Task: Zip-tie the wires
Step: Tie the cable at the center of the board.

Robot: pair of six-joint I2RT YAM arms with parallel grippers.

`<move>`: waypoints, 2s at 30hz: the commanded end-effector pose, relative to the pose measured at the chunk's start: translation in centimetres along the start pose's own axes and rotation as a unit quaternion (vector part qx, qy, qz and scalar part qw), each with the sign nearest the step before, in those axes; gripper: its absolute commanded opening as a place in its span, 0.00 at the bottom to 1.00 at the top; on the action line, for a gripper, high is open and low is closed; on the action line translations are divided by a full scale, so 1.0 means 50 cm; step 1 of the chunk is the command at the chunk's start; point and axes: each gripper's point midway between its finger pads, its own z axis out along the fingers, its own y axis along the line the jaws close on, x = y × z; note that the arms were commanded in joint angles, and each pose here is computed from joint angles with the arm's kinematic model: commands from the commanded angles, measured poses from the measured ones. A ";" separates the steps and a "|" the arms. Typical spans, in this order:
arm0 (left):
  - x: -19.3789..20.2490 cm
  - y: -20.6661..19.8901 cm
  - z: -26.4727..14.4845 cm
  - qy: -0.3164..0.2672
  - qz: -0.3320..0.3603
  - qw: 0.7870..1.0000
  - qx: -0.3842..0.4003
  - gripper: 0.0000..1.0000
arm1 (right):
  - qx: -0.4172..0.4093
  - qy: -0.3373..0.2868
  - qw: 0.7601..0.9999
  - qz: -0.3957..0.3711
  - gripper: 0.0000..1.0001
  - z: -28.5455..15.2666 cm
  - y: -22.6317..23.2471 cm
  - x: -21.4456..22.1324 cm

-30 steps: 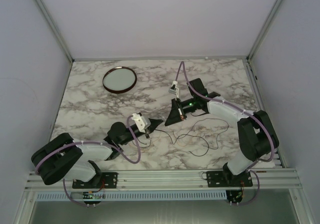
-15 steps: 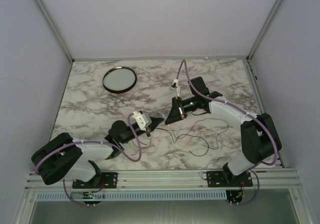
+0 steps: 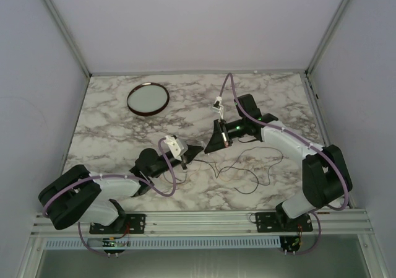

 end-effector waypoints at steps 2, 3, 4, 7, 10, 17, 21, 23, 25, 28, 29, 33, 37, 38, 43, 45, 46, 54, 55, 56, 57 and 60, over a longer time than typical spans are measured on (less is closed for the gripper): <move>-0.053 -0.019 0.015 -0.035 -0.006 0.999 0.021 0.00 | 0.006 -0.018 0.999 -0.030 0.00 -0.008 0.021 -0.020; -0.056 -0.020 0.016 -0.036 -0.007 0.999 0.023 0.00 | 0.008 -0.018 0.999 -0.030 0.00 -0.008 0.020 -0.020; -0.057 -0.021 0.016 -0.037 -0.008 0.999 0.025 0.00 | 0.009 -0.018 0.999 -0.029 0.00 -0.008 0.018 -0.019; -0.062 -0.024 0.018 -0.040 -0.008 0.999 0.030 0.00 | 0.011 -0.018 0.999 -0.029 0.00 -0.007 0.015 -0.018; -0.064 -0.023 0.018 -0.042 -0.007 0.999 0.029 0.00 | 0.012 -0.016 0.999 -0.026 0.00 -0.006 0.010 -0.014; -0.062 -0.022 0.019 -0.044 -0.004 0.999 0.028 0.00 | 0.016 -0.019 0.999 -0.030 0.02 -0.007 0.012 -0.016; -0.058 -0.017 0.019 -0.042 -0.005 0.999 0.021 0.00 | 0.027 -0.029 0.999 -0.038 0.10 -0.013 0.015 -0.027; -0.057 -0.016 0.019 -0.041 -0.006 0.999 0.019 0.00 | 0.034 -0.035 0.998 -0.042 0.13 -0.017 0.016 -0.032; -0.057 -0.014 0.019 -0.040 -0.008 0.999 0.017 0.00 | 0.040 -0.039 0.998 -0.042 0.17 -0.019 0.014 -0.034; -0.052 -0.014 0.019 -0.036 -0.012 0.999 0.015 0.00 | 0.046 -0.044 0.997 -0.047 0.20 -0.023 0.018 -0.037; -0.052 -0.013 0.018 -0.036 -0.013 0.999 0.014 0.00 | 0.047 -0.045 0.997 -0.048 0.21 -0.024 0.018 -0.038; -0.044 -0.013 0.017 -0.031 -0.017 0.999 0.013 0.00 | 0.061 -0.054 0.995 -0.056 0.23 -0.033 0.021 -0.046; -0.043 -0.013 0.015 -0.034 -0.019 0.999 0.012 0.00 | 0.092 -0.062 0.992 -0.065 0.27 -0.049 0.011 -0.059; -0.045 -0.013 0.015 -0.036 -0.019 0.999 0.012 0.00 | 0.096 -0.062 0.991 -0.066 0.27 -0.050 0.009 -0.061; -0.045 -0.014 0.017 -0.037 -0.020 0.999 0.013 0.00 | 0.107 -0.058 0.991 -0.061 0.27 -0.052 0.002 -0.063; -0.044 -0.015 0.017 -0.037 -0.019 0.999 0.014 0.00 | 0.106 -0.059 0.991 -0.064 0.28 -0.053 0.005 -0.065; -0.042 -0.014 0.016 -0.035 -0.020 0.999 0.013 0.00 | 0.104 -0.060 0.991 -0.066 0.28 -0.054 0.009 -0.066; -0.039 -0.014 0.014 -0.037 -0.023 0.999 0.011 0.00 | 0.101 -0.053 0.992 -0.055 0.26 -0.050 0.002 -0.057; -0.039 -0.013 0.014 -0.038 -0.024 0.999 0.010 0.00 | 0.100 -0.051 0.992 -0.056 0.28 -0.049 0.001 -0.054; -0.041 -0.013 0.014 -0.040 -0.025 0.999 0.009 0.00 | 0.097 -0.050 0.992 -0.056 0.30 -0.049 0.001 -0.051; -0.042 -0.011 0.013 -0.042 -0.026 0.999 0.007 0.00 | 0.094 -0.047 0.993 -0.055 0.33 -0.047 0.001 -0.047; -0.042 -0.011 0.015 -0.043 -0.031 0.999 0.006 0.00 | 0.087 -0.040 0.994 -0.055 0.36 -0.045 -0.001 -0.033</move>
